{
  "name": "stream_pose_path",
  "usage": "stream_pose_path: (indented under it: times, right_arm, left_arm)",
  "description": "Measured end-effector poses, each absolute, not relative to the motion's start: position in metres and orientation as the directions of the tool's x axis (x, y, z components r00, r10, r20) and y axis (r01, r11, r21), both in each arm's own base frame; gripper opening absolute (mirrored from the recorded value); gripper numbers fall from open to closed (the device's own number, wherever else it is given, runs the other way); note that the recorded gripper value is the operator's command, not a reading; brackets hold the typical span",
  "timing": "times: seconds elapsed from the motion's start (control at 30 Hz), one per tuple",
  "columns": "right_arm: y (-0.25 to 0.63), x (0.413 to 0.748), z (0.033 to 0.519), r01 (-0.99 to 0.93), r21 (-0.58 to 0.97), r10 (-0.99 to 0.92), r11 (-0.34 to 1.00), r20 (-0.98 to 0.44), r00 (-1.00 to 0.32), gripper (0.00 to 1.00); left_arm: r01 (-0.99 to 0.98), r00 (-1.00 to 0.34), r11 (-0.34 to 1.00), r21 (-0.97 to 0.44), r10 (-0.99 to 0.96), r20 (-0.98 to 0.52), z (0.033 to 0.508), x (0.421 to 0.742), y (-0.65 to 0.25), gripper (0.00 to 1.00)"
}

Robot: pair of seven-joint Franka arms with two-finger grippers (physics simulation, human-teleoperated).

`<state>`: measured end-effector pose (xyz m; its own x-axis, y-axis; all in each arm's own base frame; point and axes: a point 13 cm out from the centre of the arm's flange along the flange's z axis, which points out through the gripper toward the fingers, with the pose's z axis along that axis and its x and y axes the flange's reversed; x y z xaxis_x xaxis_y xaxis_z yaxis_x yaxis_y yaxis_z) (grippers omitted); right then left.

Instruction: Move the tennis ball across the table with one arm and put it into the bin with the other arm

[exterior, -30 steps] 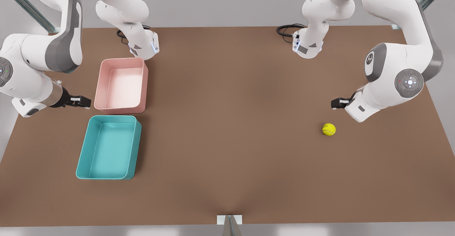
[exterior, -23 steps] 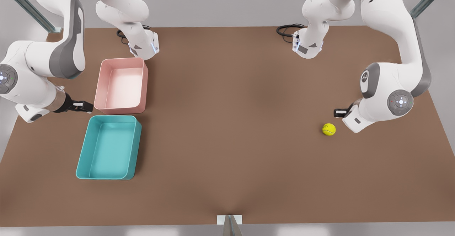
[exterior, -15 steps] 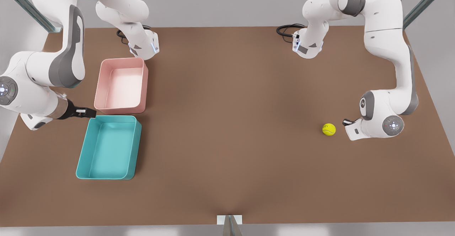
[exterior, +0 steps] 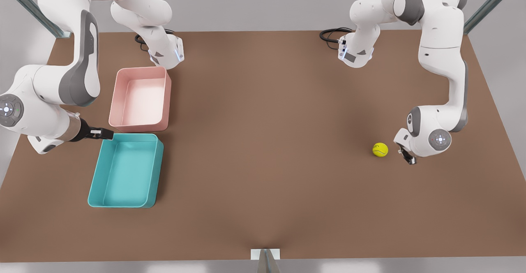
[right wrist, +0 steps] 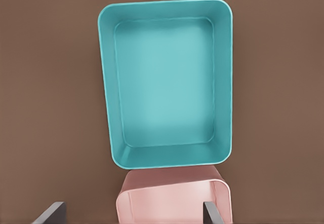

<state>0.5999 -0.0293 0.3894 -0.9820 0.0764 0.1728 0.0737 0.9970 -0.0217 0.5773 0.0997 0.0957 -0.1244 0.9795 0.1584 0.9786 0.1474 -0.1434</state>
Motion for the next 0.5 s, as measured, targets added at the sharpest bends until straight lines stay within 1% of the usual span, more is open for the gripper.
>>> stream_pose_path:
  times: [0.17,0.3,0.37,0.5]
  right_arm:
    - [-0.029,0.600,0.385,0.075,-0.022,0.078,0.997,0.179,-0.981,1.00]
    - [-0.029,0.601,0.384,0.076,-0.023,0.079,0.997,0.181,-0.980,1.00]
    - [-0.029,0.601,0.383,0.076,-0.023,0.079,0.997,0.182,-0.980,1.00]
    - [-0.029,0.601,0.383,0.077,-0.022,0.080,0.997,0.182,-0.980,1.00]
  left_arm:
    - [0.987,0.050,-0.029,-0.160,0.991,0.126,0.081,0.566,0.092,0.21]
    - [0.977,0.158,-0.139,-0.159,0.981,0.113,0.079,0.570,0.088,0.21]
    - [0.971,0.197,-0.179,-0.157,0.975,0.107,0.078,0.571,0.087,0.21]
    - [0.960,0.238,-0.218,-0.177,0.967,0.097,0.072,0.562,0.090,0.21]
